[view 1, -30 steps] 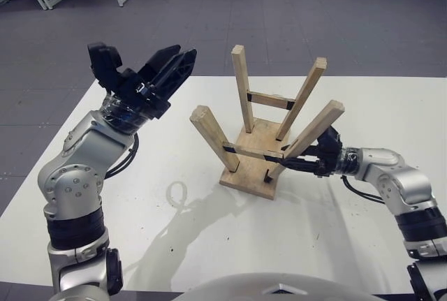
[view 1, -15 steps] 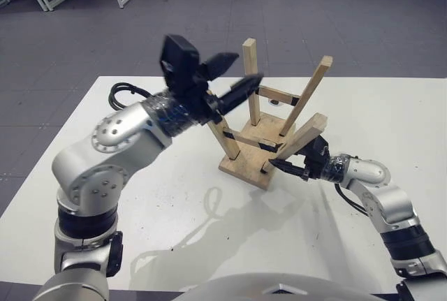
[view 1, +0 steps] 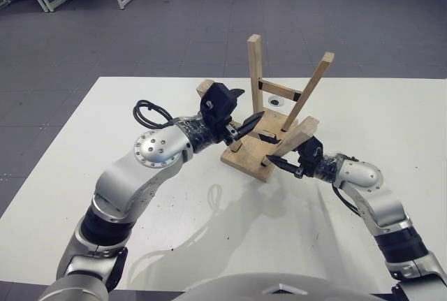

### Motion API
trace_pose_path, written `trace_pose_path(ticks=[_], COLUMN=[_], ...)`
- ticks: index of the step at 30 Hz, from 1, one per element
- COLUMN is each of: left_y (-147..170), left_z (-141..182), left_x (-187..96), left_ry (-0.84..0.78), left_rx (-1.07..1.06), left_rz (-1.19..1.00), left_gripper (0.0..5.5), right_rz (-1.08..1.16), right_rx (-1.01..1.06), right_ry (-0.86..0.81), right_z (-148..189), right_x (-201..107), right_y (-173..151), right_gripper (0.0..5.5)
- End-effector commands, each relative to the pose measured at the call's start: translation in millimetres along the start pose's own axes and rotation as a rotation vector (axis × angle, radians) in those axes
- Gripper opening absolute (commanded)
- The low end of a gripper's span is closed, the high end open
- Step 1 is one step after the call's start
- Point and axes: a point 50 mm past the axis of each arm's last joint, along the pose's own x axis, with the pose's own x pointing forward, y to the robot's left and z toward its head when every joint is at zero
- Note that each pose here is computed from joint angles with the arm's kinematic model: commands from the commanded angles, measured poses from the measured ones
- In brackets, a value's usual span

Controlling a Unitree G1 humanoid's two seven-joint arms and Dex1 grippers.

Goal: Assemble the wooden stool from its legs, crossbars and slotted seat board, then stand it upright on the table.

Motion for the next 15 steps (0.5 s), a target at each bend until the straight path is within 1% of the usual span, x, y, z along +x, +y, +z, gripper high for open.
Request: trace_pose_path(ticks=[1,5,7,11,15], left_y=[-2.8,-7.2,-8.1,-7.9,-8.2], left_z=[-9.2,-39.3,-46.5,-46.8,-34.2], left_x=[7.0,11.4,10.8,13.0,17.1], left_ry=[0.015,0.072,0.086,0.073,0.009], left_rx=[0.021,-0.041,-0.042,-0.039,-0.029], left_rz=[-0.004,-0.005,0.002,0.015,0.035], left_gripper=[3.17,3.17,3.17,3.17,3.17], right_rz=[-0.002,0.011,0.007,-0.004,-0.004], right_rx=[0.082,0.074,0.057,0.062,0.096], right_ry=[0.193,0.228,0.245,0.283,0.293], right_z=[-32.0,-36.7,-37.5,-41.0,-41.7], right_x=[-4.0,0.0,1.5,1.0,1.7], right_y=[4.7,7.5,7.2,6.3,5.2], right_gripper=[2.02,2.02,2.02,2.02,2.02])
